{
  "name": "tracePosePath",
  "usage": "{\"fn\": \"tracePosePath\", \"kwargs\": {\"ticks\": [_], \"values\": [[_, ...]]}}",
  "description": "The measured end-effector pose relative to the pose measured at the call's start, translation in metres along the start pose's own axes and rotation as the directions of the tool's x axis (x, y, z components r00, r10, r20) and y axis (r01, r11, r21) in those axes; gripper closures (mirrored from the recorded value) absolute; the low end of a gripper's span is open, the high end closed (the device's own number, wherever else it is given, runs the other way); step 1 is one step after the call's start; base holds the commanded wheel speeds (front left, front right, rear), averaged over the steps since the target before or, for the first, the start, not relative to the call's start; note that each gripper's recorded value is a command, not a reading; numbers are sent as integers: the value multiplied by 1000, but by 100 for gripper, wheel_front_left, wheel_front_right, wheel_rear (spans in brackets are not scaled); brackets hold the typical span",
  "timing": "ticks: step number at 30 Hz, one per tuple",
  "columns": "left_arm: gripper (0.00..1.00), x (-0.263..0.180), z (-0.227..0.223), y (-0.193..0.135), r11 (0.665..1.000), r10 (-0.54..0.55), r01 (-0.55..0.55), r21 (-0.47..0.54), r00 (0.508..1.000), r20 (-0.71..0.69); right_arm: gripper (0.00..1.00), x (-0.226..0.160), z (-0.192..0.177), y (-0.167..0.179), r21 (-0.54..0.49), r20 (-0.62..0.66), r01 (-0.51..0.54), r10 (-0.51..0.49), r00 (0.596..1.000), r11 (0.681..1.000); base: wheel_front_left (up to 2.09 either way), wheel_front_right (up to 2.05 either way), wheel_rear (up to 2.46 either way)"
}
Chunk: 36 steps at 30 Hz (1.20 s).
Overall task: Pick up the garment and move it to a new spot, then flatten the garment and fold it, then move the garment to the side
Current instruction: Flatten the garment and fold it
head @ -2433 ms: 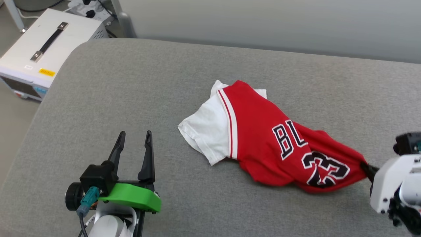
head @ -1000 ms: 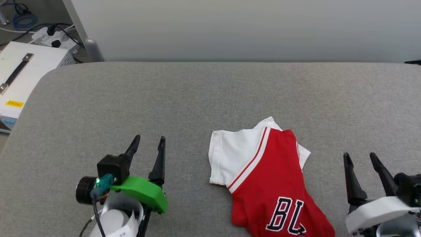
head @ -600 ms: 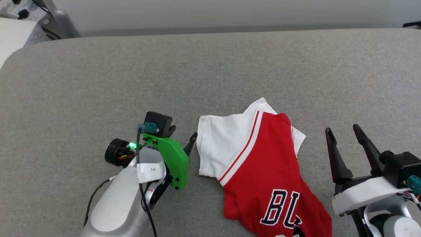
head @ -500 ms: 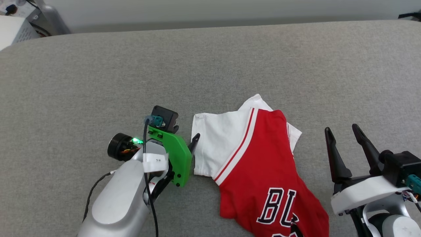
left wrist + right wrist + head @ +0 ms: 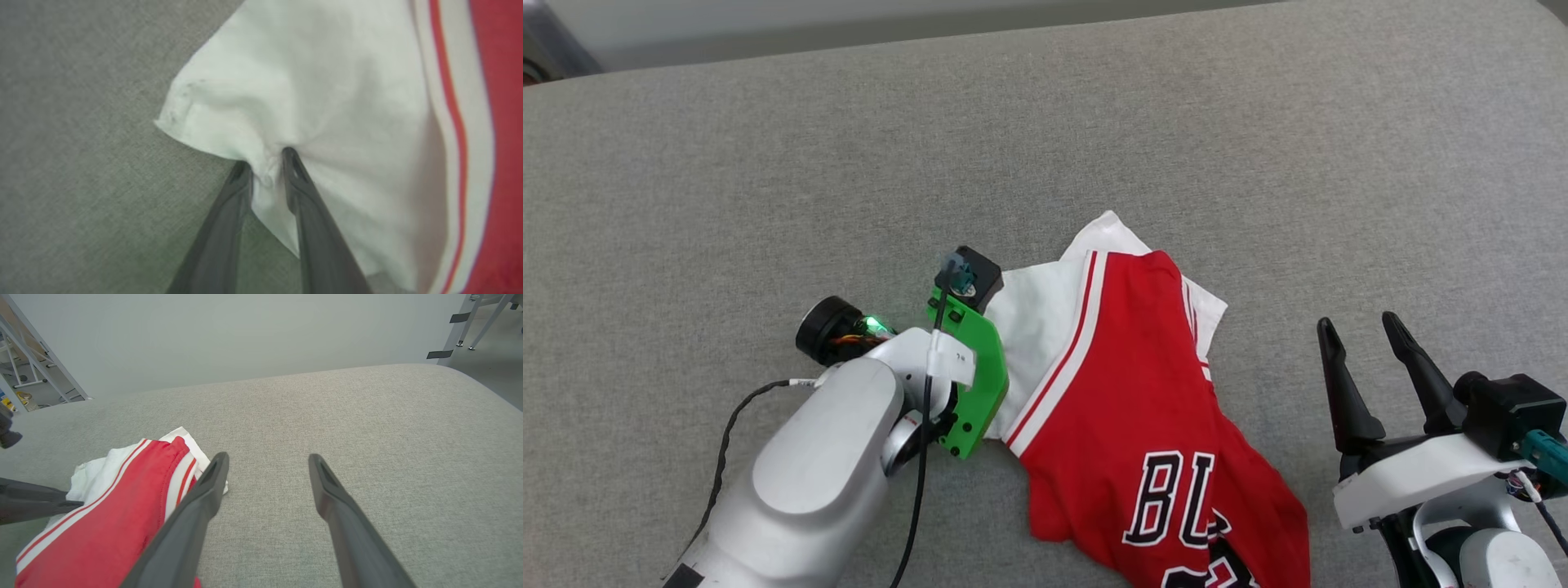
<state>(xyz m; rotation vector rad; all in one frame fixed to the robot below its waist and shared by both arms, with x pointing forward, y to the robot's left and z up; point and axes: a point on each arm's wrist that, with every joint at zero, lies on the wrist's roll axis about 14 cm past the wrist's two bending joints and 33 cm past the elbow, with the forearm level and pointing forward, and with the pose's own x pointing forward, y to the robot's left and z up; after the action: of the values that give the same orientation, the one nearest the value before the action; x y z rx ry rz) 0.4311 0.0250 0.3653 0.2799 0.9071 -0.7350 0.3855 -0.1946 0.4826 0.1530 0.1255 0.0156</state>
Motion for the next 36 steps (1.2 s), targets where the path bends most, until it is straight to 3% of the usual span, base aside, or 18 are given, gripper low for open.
{"fn": "tracePosePath", "kwargs": {"ticks": [3, 8, 15, 20, 26, 31, 32, 33, 34, 36], "values": [[100, -5, 11, 1, 999, 27, -30, 40, 997, 78, 0, -1, 0, -2, 6, 2, 6, -6, 1000, 1000, 0, 0, 0], [100, -28, 29, 19, 991, 122, -129, 17, 967, 223, 0, -2, 5, -5, 9, 11, 15, -15, 1000, 1000, 0, 0, 0], [100, -83, 27, 50, 952, 306, -271, -145, 879, 365, 0, -6, 13, -2, 9, 17, 4, -4, 1000, 1000, 0, 0, 0], [100, -109, -29, 64, 877, 440, -337, -343, 850, 289, 0, -10, 18, 3, 5, 18, -12, 11, 1000, 1000, 0, 0, 0], [100, -116, -109, 47, 778, 483, -356, -518, 865, 131, 0, -13, 19, 5, 3, 11, -17, 17, 1000, 1000, 0, 0, 0], [100, -111, -132, 31, 741, 474, -337, -581, 875, 98, 0, -12, 21, 5, 3, 10, -18, 18, 1000, 1000, 0, 0, 0], [93, -110, -131, 30, 738, 476, -330, -588, 873, 107, 0, -12, 21, 4, 3, 10, -18, 18, 1000, 1000, 0, 0, 0], [64, -110, -129, 29, 735, 478, -324, -596, 871, 115, 0, -12, 21, 4, 2, 7, -17, 17, 1000, 1000, 0, 0, 0], [0, -110, -127, 28, 734, 481, -318, -600, 867, 129, 0, -12, 22, 4, 2, 9, -16, 16, 1000, 1000, 0, 0, 0], [0, -112, -122, 30, 734, 502, -317, -600, 849, 166, 0, -12, 24, 4, 1, 14, -16, 16, 1000, 1000, 0, 0, 0]]}}
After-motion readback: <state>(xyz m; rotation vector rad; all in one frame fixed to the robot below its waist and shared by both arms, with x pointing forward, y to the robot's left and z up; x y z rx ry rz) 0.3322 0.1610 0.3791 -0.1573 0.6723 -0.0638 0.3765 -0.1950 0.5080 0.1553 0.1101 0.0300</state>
